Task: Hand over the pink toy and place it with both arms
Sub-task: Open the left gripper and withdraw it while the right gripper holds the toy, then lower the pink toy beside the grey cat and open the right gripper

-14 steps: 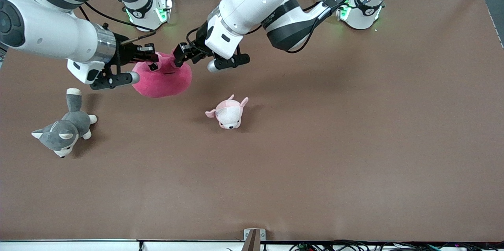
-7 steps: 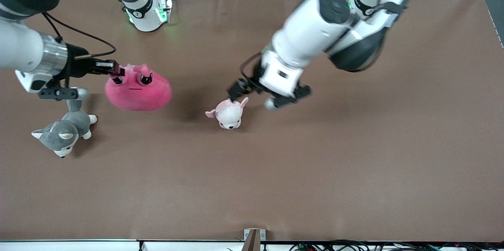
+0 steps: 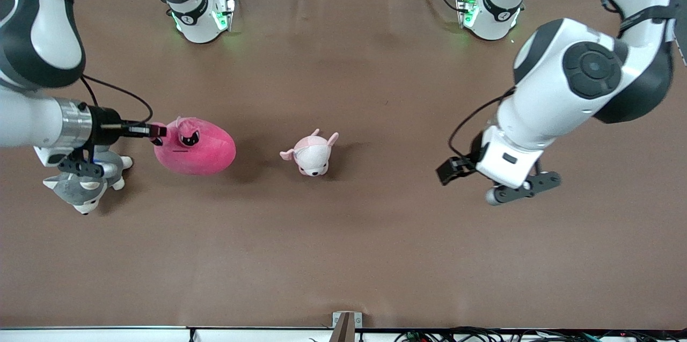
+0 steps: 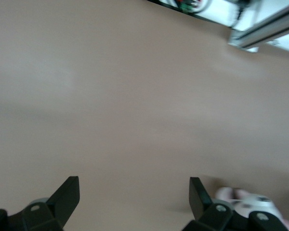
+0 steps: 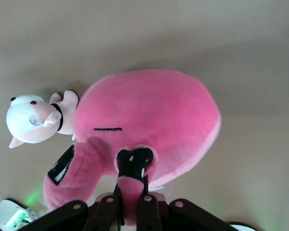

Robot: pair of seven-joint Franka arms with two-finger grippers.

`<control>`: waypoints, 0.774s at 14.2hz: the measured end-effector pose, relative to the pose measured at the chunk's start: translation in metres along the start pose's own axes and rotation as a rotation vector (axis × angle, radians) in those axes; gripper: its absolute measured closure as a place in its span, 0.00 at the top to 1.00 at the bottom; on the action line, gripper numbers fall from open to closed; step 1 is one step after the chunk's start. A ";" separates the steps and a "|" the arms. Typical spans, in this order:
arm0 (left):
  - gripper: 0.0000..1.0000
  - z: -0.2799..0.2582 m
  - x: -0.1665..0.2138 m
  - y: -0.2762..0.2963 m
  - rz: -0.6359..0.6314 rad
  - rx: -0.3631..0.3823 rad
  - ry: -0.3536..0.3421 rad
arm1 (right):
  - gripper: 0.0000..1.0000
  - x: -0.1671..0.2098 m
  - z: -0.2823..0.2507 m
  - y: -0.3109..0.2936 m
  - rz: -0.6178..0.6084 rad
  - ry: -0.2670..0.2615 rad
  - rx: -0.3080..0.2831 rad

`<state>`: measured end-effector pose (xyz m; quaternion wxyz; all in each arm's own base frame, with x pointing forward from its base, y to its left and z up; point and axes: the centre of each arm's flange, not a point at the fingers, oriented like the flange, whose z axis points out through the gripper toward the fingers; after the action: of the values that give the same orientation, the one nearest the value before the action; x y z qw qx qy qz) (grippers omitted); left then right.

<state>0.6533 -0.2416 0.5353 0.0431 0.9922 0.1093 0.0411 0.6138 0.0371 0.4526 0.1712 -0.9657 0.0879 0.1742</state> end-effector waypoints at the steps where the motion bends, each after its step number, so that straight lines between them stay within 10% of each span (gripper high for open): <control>1: 1.00 -0.010 0.005 -0.019 0.031 0.030 -0.002 | 0.12 0.011 0.008 0.014 0.004 -0.017 0.034; 11: 1.00 -0.121 -0.036 -0.097 0.196 0.157 -0.048 | 0.12 0.062 0.066 0.067 -0.015 -0.083 0.147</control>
<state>0.5869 -0.1459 0.6433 -0.0362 0.9992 0.0137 0.0128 0.6358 -0.0079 0.3521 0.2464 -0.9431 0.0862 0.2061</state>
